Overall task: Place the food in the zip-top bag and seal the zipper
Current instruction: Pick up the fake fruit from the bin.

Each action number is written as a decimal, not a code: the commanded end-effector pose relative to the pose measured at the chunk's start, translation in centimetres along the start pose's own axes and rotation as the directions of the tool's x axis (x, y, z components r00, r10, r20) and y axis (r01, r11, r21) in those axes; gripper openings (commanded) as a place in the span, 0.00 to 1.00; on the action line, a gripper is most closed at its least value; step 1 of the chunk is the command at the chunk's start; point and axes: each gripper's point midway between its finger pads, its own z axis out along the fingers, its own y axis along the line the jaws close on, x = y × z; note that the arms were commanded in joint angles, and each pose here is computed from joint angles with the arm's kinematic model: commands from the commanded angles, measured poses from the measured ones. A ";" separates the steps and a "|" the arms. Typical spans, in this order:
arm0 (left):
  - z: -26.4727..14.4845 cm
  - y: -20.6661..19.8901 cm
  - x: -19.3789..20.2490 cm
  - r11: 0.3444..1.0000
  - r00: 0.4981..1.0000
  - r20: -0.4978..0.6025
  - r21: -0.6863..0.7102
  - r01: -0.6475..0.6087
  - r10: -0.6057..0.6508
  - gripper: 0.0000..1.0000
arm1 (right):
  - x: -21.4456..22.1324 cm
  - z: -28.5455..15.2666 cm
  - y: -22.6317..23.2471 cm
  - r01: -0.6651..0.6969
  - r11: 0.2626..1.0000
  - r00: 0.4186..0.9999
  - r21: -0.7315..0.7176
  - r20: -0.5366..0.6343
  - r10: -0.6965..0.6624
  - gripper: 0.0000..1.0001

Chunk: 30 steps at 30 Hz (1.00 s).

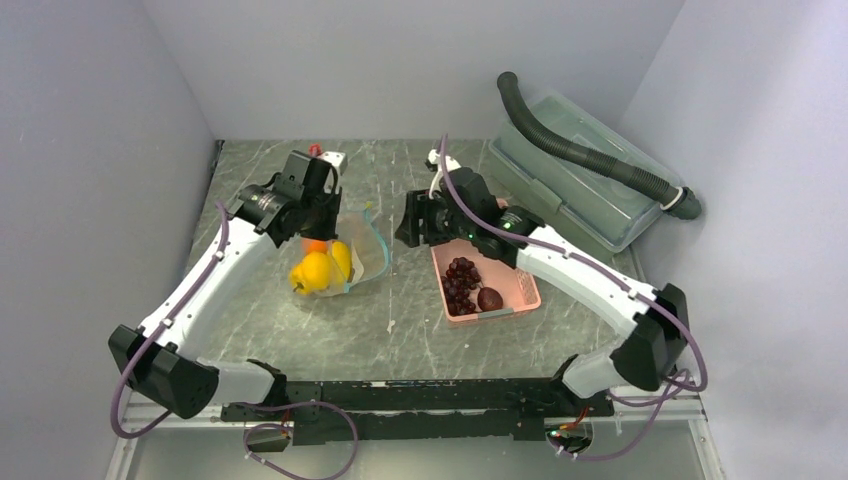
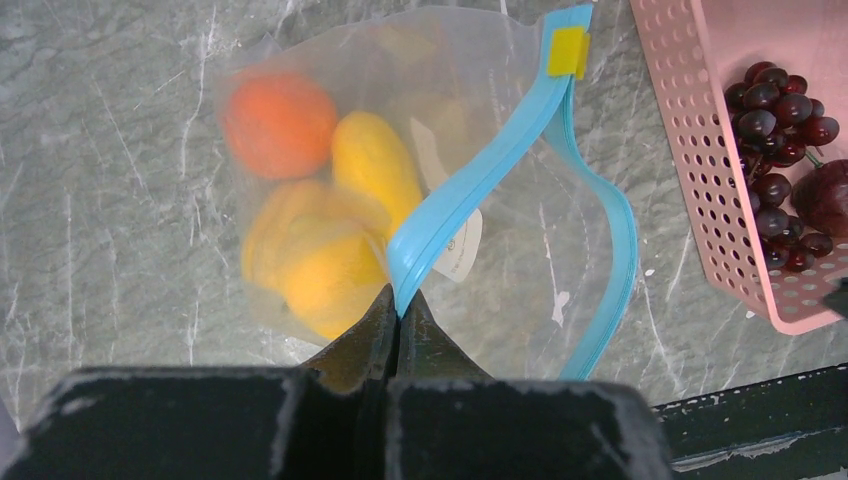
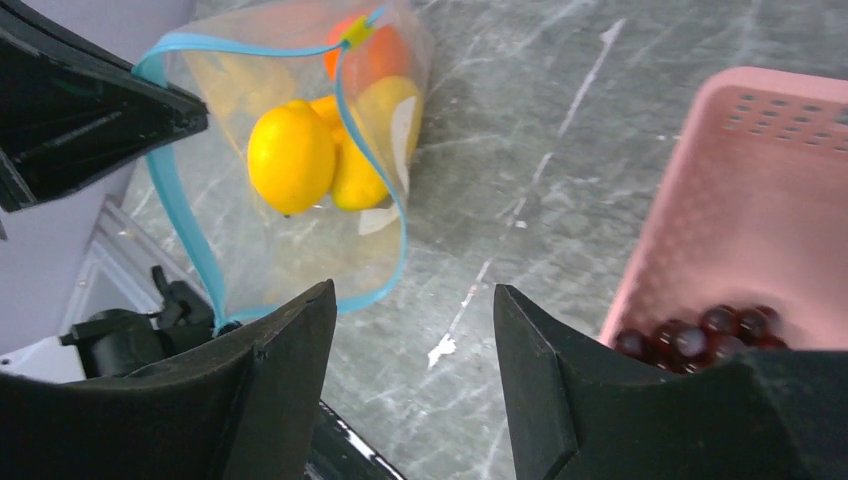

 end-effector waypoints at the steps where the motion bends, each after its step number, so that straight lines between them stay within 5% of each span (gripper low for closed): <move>1: -1.1 -0.3 -1.0 0.999 0.997 0.072 0.031 -0.014 0.012 0.00 | 0.1 -2.8 -3.0 0.057 0.988 0.997 0.143 0.034 -0.063 0.65; 12: -1.0 -0.5 -0.7 0.999 0.996 0.089 0.049 -0.019 0.014 0.00 | 3.3 -5.9 -8.8 0.056 0.935 0.998 0.351 -0.003 -0.059 0.80; 30: -0.1 -1.1 0.1 0.996 0.997 0.075 0.083 -0.018 0.012 0.00 | 10.1 -3.6 -14.9 -0.135 0.843 0.978 0.521 -0.065 0.197 0.82</move>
